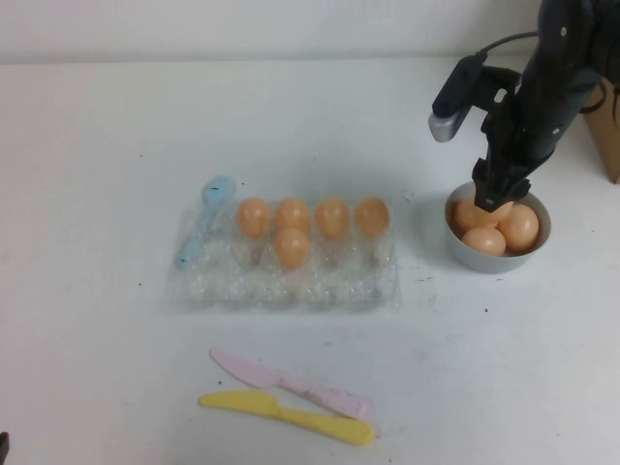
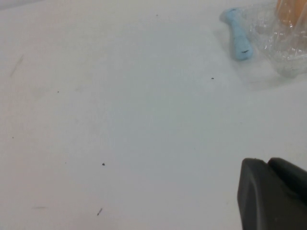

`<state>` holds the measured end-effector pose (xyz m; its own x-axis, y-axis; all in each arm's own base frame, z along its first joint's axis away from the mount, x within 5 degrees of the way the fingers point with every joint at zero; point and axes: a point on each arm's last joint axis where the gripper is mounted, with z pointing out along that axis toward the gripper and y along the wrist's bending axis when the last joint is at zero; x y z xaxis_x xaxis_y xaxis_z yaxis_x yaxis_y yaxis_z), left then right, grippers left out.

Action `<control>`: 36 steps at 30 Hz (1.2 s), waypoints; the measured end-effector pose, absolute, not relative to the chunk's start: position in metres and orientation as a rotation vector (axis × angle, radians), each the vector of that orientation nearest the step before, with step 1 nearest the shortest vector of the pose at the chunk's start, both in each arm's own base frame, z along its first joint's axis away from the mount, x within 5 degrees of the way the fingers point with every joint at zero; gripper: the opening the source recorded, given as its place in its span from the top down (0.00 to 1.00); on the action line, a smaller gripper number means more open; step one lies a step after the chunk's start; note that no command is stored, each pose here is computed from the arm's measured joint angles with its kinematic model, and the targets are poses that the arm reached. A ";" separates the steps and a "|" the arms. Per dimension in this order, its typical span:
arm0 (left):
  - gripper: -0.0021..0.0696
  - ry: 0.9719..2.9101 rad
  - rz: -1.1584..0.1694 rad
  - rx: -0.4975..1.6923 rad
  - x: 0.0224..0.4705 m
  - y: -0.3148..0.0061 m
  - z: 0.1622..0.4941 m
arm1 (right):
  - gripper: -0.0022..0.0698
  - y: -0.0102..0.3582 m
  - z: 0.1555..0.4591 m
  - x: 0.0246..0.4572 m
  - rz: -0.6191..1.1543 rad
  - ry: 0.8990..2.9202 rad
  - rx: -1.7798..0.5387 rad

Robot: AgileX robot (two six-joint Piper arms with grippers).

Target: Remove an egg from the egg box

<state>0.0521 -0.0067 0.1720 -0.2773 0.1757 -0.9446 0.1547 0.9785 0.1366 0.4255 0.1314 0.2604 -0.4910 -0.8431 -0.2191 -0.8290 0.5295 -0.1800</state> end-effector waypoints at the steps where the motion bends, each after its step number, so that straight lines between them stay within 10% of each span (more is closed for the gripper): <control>1: 0.98 1.858 0.021 0.240 0.052 -0.007 0.172 | 0.34 0.131 0.258 0.427 -0.075 2.488 -1.392; 9: 0.98 1.858 0.021 0.240 0.052 -0.007 0.172 | 0.31 0.131 0.254 0.432 -0.085 2.480 -1.373; 19: 0.98 1.858 0.021 0.240 0.052 -0.007 0.172 | 0.95 0.139 0.292 0.408 0.184 2.477 -1.021; 36: 0.98 1.858 0.021 0.240 0.052 -0.007 0.172 | 0.99 0.076 0.371 0.206 0.228 1.892 -0.489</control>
<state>0.0521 -0.0067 0.1720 -0.2773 0.1757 -0.9446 0.1547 0.9785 0.1366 0.2063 0.0758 0.3706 -0.3005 -0.2248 -0.9269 -0.4385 0.8956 -0.0751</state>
